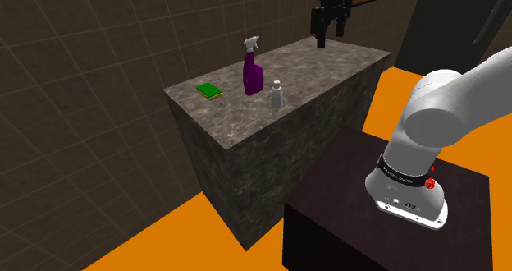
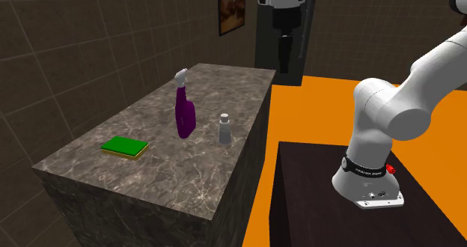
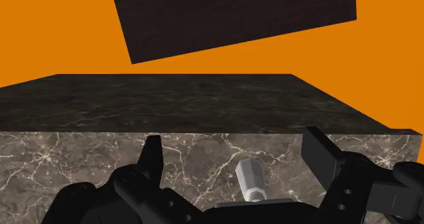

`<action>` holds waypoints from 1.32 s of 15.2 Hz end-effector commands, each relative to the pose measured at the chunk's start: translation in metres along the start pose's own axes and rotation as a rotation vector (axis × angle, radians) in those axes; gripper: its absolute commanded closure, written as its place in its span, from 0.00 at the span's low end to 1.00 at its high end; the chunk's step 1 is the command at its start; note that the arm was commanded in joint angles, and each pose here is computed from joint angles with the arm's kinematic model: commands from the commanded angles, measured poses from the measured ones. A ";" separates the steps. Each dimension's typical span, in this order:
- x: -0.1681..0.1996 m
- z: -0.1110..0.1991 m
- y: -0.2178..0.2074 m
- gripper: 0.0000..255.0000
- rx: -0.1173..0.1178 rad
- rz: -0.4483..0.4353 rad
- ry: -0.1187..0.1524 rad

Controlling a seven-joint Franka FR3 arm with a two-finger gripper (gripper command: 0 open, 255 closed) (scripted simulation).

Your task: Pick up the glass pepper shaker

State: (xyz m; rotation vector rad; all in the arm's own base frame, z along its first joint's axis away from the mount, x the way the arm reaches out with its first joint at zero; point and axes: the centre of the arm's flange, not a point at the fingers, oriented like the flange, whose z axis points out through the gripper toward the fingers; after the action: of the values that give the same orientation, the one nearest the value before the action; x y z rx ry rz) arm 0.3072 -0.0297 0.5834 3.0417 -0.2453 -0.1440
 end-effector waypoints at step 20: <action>0.177 0.137 -0.061 0.00 -0.023 -0.018 0.134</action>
State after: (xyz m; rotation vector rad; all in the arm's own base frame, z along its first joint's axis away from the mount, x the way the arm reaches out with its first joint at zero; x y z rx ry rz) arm 0.4671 -0.0106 0.4348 3.0162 -0.2072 0.0427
